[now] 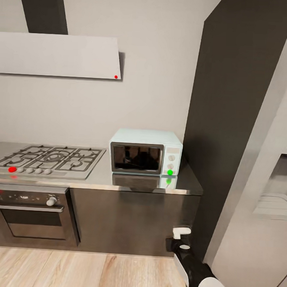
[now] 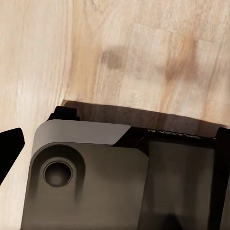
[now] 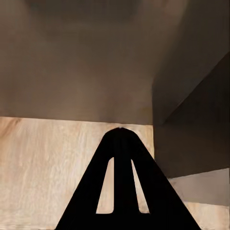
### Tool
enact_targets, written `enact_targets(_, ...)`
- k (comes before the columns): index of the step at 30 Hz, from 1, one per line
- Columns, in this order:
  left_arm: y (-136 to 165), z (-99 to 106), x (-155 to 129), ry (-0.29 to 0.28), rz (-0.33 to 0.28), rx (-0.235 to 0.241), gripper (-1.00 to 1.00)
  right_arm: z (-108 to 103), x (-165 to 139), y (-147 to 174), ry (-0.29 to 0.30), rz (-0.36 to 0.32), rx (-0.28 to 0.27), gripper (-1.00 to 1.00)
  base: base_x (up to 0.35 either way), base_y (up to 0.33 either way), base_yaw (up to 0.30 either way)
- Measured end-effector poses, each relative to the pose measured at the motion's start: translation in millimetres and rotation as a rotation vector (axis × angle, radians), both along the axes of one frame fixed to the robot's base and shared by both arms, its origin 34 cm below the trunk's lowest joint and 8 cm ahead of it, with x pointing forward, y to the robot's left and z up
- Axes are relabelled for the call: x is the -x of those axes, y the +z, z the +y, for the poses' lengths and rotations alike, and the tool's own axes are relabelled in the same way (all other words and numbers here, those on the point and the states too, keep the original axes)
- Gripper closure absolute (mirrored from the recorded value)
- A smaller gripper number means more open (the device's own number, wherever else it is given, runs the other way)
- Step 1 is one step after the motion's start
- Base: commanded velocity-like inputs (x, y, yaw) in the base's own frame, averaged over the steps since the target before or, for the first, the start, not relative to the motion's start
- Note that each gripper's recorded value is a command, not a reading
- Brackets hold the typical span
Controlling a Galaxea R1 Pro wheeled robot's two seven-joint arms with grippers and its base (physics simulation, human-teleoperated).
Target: In the kitchen, take the popcorn bag from the countertop, put it into the microwave, and heat it until the popcorn is cooked so the cooked popcorn ends up inside the bag.
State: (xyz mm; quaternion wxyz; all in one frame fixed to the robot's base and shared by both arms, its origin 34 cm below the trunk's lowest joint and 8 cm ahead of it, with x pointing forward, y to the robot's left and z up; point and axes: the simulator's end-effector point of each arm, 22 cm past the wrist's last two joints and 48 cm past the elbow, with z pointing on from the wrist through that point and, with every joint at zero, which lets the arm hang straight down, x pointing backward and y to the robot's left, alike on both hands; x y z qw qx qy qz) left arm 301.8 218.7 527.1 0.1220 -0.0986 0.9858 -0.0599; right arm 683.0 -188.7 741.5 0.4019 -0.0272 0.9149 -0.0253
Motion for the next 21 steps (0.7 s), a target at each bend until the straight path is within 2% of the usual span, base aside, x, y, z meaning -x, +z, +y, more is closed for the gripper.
enact_targets(5,0.0,-0.2,0.0,-0.001,0.0,0.0,-1.0,-2.3,43.4,-49.9,0.008,0.067,0.003,1.0,0.0,0.0,0.0)
enact_targets(9,0.0,0.0,0.0,0.0,0.0,0.0,-1.0,-6.9,98.2,-94.6,0.016,0.143,0.008,1.0,0.0,0.0,0.0)
enact_targets(13,0.0,-0.9,0.0,0.0,0.0,0.001,-1.0,-17.0,116.0,-106.5,0.017,0.159,0.019,1.0,0.0,0.0,0.0)
enact_targets(17,0.0,-0.9,0.0,-0.001,0.0,0.001,-1.0,-53.2,197.1,-152.7,-0.007,0.282,0.047,1.0,0.0,0.0,0.0)
enact_targets(21,0.0,-0.8,0.0,0.0,0.0,0.001,-1.0,-67.0,313.6,-197.1,-0.009,0.44,0.051,1.0,0.0,0.0,0.0)
